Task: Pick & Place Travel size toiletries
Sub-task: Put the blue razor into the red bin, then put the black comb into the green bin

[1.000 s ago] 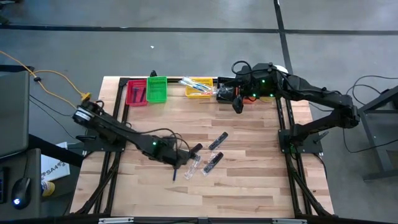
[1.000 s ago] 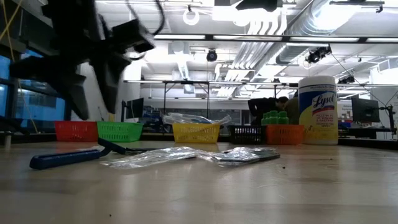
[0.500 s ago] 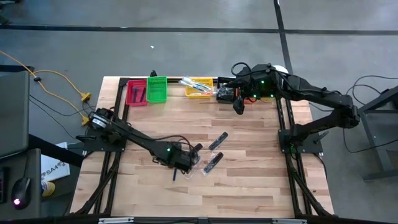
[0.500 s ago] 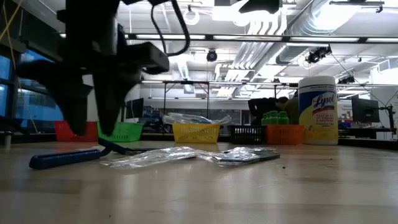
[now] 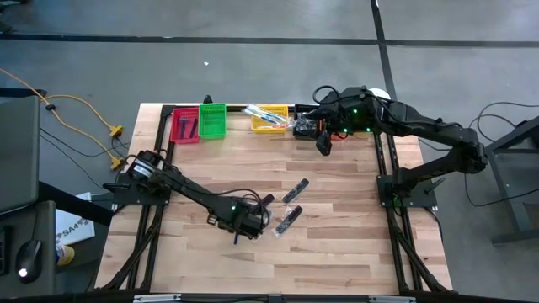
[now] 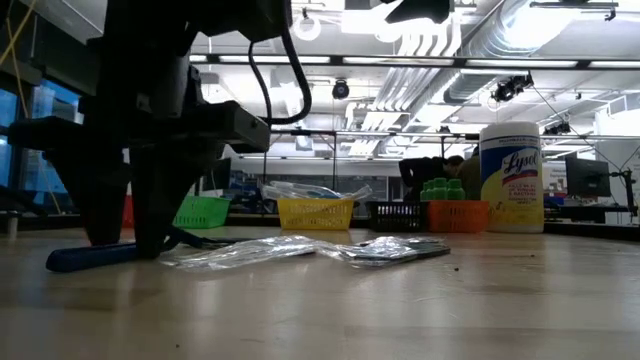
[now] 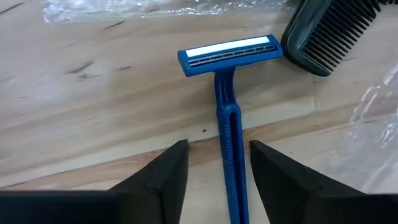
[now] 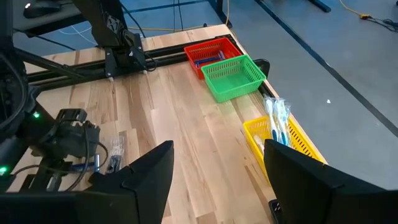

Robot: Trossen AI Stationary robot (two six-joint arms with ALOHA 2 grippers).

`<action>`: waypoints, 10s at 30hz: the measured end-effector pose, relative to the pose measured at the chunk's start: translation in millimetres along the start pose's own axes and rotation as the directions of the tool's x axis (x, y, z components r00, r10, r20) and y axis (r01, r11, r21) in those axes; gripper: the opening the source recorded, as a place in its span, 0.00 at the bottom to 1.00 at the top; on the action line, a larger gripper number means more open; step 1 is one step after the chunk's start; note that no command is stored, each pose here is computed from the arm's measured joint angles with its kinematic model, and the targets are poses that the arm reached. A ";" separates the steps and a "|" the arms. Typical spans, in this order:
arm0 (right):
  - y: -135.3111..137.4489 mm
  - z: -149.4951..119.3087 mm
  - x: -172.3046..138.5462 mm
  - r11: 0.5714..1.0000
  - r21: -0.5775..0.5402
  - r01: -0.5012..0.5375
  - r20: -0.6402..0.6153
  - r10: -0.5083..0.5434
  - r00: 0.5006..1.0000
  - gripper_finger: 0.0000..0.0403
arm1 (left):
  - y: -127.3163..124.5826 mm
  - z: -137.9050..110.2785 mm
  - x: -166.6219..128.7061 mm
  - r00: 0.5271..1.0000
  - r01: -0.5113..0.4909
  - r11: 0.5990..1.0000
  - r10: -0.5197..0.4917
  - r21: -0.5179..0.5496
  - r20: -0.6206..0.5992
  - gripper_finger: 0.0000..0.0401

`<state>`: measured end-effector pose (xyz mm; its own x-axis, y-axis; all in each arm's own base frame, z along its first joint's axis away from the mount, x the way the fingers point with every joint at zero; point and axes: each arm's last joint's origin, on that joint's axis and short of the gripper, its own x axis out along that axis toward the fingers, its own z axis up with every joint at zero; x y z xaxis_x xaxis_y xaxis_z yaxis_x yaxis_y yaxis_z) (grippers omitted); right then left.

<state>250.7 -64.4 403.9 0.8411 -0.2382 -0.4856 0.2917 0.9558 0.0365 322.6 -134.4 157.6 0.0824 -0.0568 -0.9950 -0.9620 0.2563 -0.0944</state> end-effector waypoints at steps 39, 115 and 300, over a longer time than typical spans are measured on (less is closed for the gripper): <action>-0.2 -2.4 0.0 1.000 -0.027 0.001 -0.025 -0.002 1.000 0.59 | 76.5 65.3 -115.9 0.953 -0.163 0.983 0.136 0.080 0.270 0.03; 13.6 -18.3 -2.3 0.981 0.190 0.043 -0.177 -0.009 0.984 0.59 | 185.5 155.7 -173.9 0.808 0.045 0.981 -0.145 0.186 0.571 0.25; 94.3 -151.0 118.0 0.714 0.700 0.012 -0.266 0.245 0.932 0.59 | 39.2 48.3 18.8 0.797 0.569 0.808 -0.588 0.151 0.140 0.00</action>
<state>308.6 23.6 218.2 0.7344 0.0585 -0.6762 0.5372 0.5588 0.6318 299.1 -78.8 133.5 0.6672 -0.0612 -0.7423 -0.6913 0.3203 -0.6477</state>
